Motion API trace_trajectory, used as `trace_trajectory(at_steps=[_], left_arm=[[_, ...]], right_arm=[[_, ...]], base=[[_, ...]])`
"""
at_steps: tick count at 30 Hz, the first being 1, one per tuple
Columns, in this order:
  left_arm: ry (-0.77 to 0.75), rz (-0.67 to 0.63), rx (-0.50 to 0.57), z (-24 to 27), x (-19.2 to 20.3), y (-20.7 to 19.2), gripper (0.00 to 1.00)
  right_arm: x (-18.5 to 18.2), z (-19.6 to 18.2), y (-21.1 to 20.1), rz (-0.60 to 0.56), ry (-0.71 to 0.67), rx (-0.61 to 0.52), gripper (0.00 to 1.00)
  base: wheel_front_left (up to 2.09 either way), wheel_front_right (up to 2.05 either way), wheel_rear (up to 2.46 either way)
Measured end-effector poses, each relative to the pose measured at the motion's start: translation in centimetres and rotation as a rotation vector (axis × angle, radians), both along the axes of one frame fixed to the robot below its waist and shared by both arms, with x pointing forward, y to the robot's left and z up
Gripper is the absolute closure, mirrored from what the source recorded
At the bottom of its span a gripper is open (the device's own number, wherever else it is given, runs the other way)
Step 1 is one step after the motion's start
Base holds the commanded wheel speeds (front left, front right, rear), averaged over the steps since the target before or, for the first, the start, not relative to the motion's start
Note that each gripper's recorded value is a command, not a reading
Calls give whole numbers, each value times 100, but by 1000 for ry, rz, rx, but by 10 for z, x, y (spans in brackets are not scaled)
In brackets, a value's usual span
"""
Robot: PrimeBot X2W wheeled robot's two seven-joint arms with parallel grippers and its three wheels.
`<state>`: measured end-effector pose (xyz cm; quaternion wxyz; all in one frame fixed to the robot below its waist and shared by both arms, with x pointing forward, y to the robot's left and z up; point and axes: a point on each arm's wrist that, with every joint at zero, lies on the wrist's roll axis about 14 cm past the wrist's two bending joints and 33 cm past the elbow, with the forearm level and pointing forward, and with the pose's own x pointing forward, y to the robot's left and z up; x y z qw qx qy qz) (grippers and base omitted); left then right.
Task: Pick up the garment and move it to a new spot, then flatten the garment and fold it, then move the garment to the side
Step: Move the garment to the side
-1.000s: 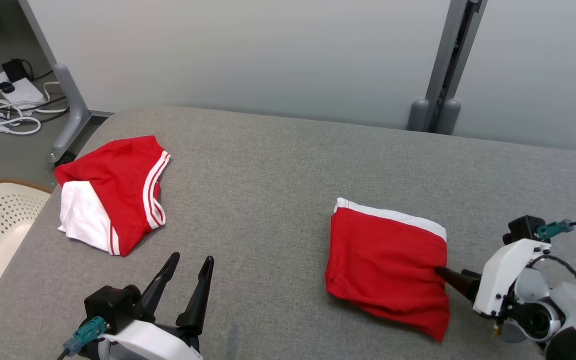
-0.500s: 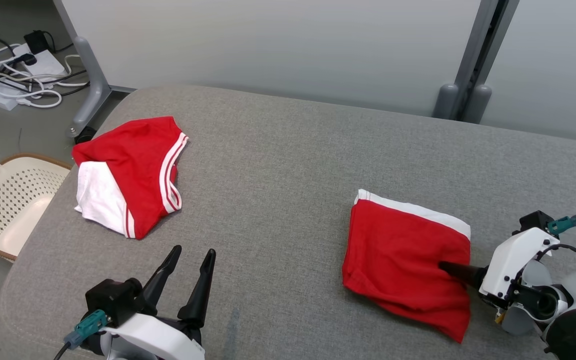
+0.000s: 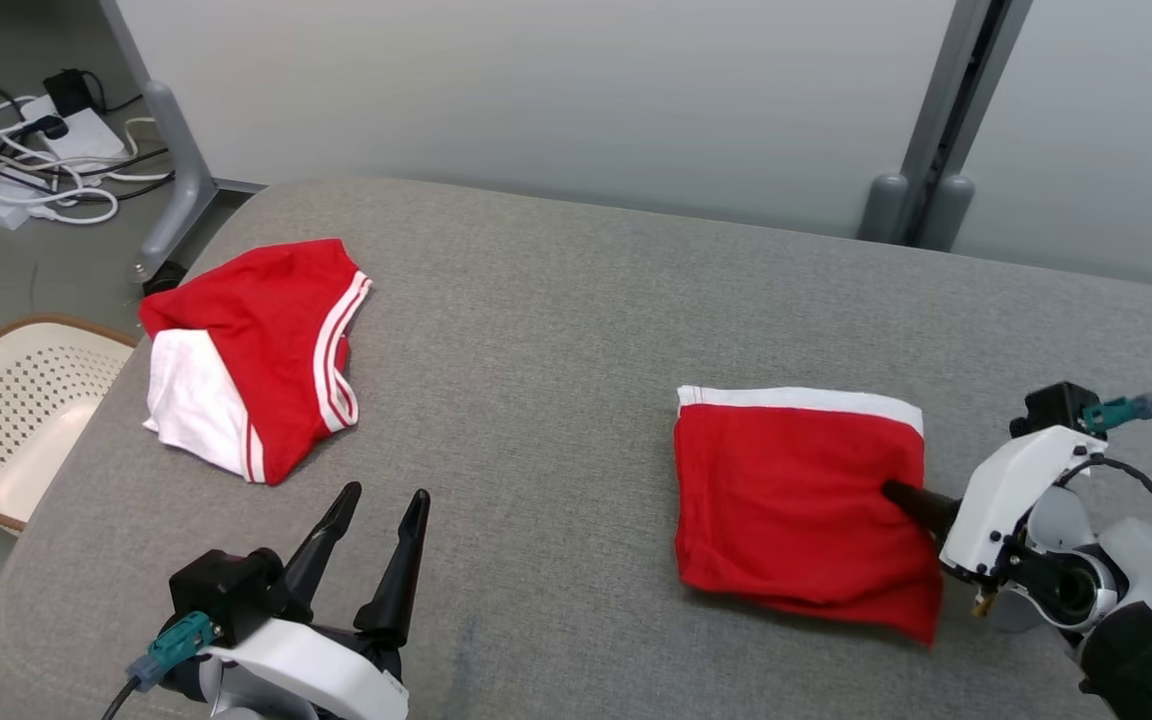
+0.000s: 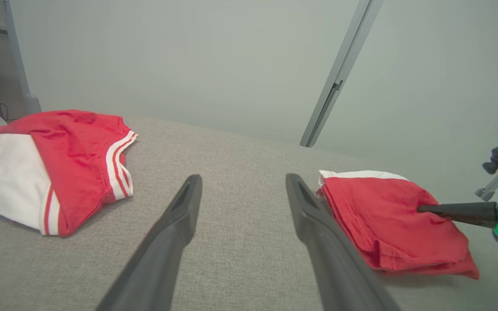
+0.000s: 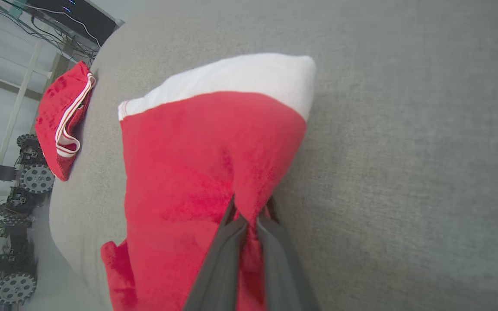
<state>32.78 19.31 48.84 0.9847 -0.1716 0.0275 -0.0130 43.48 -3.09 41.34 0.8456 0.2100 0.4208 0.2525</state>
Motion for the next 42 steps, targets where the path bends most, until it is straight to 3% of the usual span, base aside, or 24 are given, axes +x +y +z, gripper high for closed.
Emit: trace_trajectory(at_steps=[9, 20, 30, 42], left_arm=[[-52, -119, 9, 13, 19, -34, 0], [-104, -311, 19, 20, 73, -91, 0], [-56, -431, 0, -20, 124, -126, 0], [9, -487, -37, -62, 142, -145, 0]], right_arm=[[24, 30, -40, 24, -244, -122, 100], [90, 59, -121, -48, -457, -319, 100], [160, 41, -204, -129, -482, -519, 100], [200, 10, -257, -96, -448, -777, 100]], base=[[0, 0, 0], [0, 0, 0], [0, 0, 0], [0, 0, 0]])
